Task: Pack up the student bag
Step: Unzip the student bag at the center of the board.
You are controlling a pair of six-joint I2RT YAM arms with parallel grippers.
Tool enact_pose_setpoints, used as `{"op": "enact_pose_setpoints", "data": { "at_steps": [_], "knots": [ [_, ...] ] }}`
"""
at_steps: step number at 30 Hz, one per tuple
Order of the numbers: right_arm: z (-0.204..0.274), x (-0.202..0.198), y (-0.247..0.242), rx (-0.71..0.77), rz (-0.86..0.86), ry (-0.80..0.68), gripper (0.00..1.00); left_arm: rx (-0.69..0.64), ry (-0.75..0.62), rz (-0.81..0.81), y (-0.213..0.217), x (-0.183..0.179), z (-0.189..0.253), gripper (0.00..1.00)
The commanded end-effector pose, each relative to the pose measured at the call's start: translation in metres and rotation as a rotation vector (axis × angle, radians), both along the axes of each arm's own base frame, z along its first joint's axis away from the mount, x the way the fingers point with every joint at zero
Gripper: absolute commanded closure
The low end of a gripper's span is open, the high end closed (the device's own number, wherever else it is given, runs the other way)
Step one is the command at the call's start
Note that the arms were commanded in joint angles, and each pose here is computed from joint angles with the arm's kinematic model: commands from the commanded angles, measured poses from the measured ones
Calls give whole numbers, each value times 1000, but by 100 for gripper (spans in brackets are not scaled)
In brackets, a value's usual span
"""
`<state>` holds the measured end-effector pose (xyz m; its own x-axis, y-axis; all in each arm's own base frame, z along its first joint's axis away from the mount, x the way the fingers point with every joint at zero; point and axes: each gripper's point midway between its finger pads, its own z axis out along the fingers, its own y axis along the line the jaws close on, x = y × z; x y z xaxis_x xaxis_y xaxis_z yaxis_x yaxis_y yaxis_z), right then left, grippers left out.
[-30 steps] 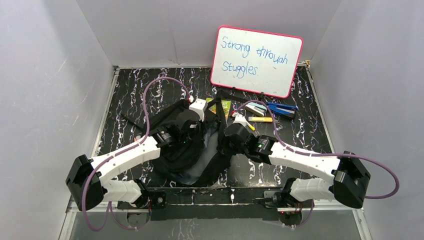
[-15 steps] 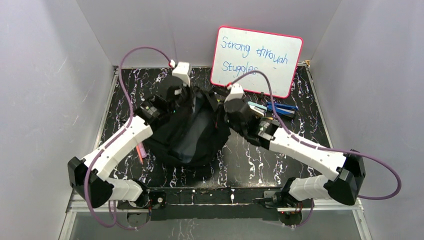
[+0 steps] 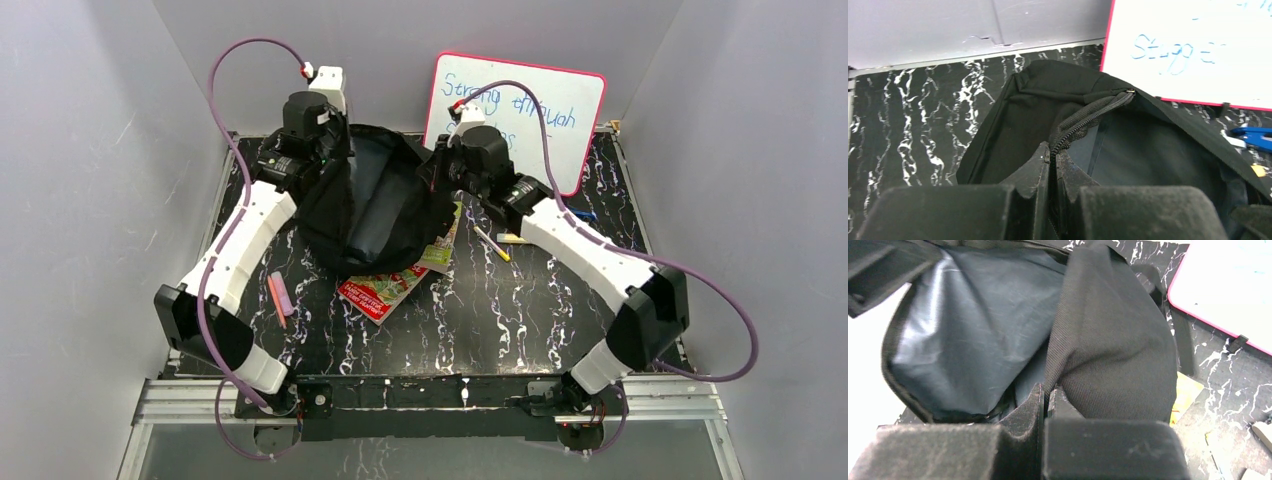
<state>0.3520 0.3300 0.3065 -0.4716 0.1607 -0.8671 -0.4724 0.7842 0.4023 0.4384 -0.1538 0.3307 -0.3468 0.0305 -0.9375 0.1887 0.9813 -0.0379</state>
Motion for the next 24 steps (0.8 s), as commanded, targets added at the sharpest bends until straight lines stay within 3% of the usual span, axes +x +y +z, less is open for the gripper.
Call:
{"op": "enact_pose_setpoints", "data": {
  "at_steps": [1, 8, 13, 16, 20, 24],
  "knots": [
    [18, 16, 23, 74, 148, -60, 100, 26, -89, 43, 29, 7, 40, 100],
    [-26, 48, 51, 39, 200, -6, 100, 106, -85, 157, 64, 8, 29, 100],
    [-75, 68, 68, -1, 238, 72, 98, 215, -5, 208, 82, 10, -19, 100],
    [-99, 71, 74, -38, 304, 112, 85, 259, 52, 258, 92, 12, -50, 100],
    [-106, 72, 53, -31, 268, 148, 58, 252, 135, 280, 93, 13, -87, 100],
    [-90, 73, 4, -32, 83, 116, 41, 215, 181, 285, 88, 13, -107, 83]
  ]
}}
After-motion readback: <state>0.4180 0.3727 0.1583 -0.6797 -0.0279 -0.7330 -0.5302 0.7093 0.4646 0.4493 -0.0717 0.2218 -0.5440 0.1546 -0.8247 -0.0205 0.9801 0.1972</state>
